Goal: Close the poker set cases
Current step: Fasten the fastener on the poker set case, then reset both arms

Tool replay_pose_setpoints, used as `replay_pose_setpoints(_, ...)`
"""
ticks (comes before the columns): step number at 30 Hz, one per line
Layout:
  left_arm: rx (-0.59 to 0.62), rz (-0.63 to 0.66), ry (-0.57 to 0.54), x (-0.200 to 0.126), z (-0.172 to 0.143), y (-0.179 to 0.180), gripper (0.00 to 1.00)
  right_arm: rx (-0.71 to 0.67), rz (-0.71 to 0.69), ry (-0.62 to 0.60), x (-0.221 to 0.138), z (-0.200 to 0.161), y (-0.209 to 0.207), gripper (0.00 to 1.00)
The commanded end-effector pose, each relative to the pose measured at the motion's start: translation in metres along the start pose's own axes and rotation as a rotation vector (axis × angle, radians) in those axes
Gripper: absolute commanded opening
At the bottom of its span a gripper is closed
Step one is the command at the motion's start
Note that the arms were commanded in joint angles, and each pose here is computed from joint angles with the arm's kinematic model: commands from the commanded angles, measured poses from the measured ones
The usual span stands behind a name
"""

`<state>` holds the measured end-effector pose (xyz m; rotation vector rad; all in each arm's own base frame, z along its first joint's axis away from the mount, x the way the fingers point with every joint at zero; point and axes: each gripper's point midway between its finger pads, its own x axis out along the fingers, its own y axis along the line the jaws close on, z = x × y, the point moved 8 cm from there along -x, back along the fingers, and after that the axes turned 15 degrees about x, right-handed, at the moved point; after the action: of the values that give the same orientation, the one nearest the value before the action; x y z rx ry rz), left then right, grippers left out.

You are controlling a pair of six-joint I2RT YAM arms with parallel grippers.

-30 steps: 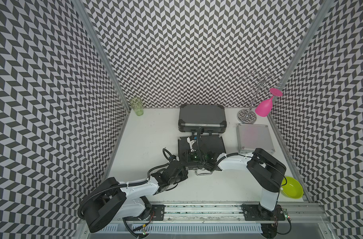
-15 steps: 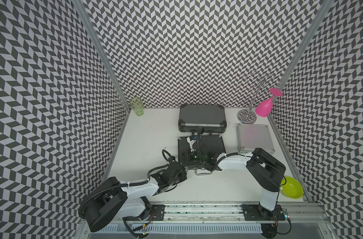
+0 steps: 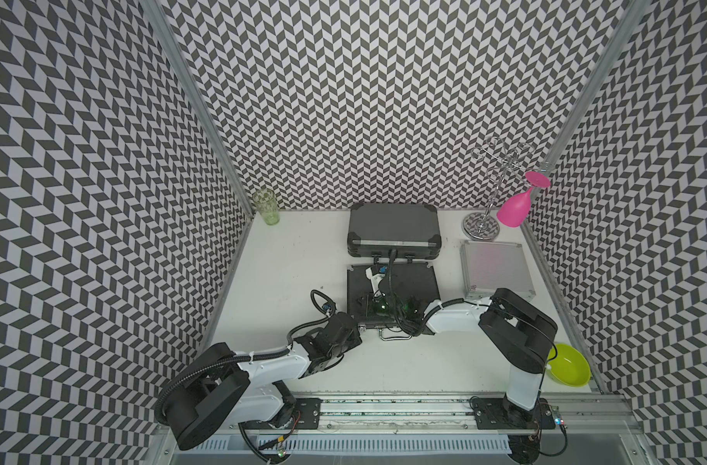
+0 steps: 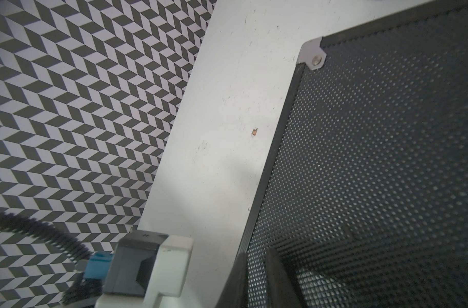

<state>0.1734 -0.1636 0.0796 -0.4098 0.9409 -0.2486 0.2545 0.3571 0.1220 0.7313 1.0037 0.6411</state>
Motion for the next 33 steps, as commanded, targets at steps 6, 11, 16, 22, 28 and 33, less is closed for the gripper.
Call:
replay_pose_setpoints(6,-0.011,0.073,0.027,-0.028,-0.004,0.008,0.00,0.077,-0.348,0.224,-0.002,-0.051,-0.081,0.17)
replay_pose_setpoints(11,0.055,0.068,-0.033,-0.051,0.023,-0.009,0.00,0.034,-0.302,0.180,-0.010,-0.037,-0.061,0.24)
replay_pose_setpoints(16,0.116,0.125,-0.077,-0.059,0.065,-0.017,0.29,-0.053,-0.239,0.074,-0.035,-0.004,-0.026,0.48)
replay_pose_setpoints(22,0.194,0.190,-0.175,-0.057,0.125,-0.011,0.99,-0.151,-0.269,-0.160,-0.097,0.053,-0.010,0.99)
replay_pose_setpoints(28,0.167,0.461,-0.375,-0.068,0.179,0.030,0.99,-0.188,-0.444,-0.607,-0.204,0.124,-0.041,0.99)
replay_pose_setpoints(33,0.224,0.710,-0.613,-0.084,0.192,0.073,0.98,-0.242,-0.592,-1.085,-0.293,0.128,-0.096,0.99)
